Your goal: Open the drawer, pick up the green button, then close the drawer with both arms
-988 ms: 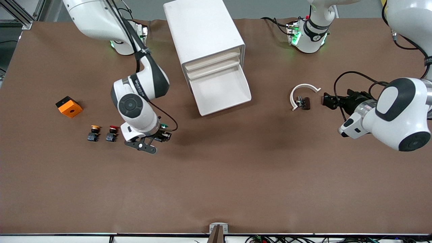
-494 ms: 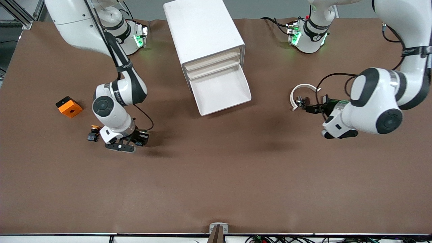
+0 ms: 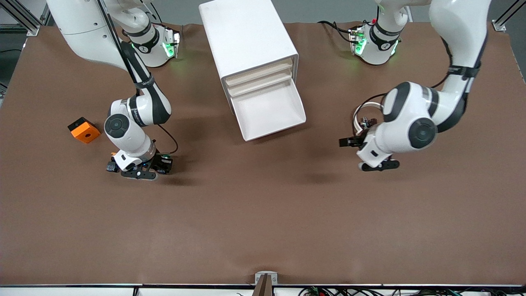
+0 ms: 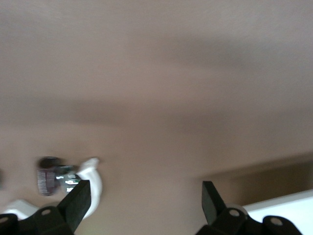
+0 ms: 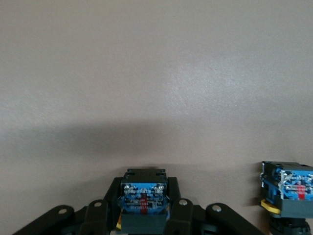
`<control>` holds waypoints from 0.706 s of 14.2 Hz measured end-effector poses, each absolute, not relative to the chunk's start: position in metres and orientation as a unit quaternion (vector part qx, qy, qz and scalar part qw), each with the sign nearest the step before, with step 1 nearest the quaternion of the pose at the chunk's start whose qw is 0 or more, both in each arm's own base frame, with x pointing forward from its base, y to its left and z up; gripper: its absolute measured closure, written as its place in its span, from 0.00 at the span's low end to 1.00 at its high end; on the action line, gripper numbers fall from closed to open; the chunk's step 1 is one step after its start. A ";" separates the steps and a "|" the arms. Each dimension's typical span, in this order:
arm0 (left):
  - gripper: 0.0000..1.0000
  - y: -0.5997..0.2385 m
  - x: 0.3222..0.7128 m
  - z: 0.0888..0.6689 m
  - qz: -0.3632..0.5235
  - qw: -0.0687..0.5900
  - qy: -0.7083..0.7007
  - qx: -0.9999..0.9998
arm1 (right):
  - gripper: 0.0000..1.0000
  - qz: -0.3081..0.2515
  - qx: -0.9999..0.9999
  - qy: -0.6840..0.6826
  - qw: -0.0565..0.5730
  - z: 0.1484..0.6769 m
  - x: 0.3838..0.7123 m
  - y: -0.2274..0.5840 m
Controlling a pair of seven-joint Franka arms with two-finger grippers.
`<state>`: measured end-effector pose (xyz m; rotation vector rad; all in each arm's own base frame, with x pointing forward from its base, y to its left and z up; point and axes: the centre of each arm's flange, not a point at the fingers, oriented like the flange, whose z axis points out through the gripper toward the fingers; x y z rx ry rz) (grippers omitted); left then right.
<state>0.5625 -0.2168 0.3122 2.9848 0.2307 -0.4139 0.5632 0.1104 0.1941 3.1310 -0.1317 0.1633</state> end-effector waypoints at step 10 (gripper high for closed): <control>0.00 -0.362 0.507 0.258 -0.089 0.017 0.156 0.984 | 0.59 0.049 0.998 -0.031 0.005 0.187 0.560 0.081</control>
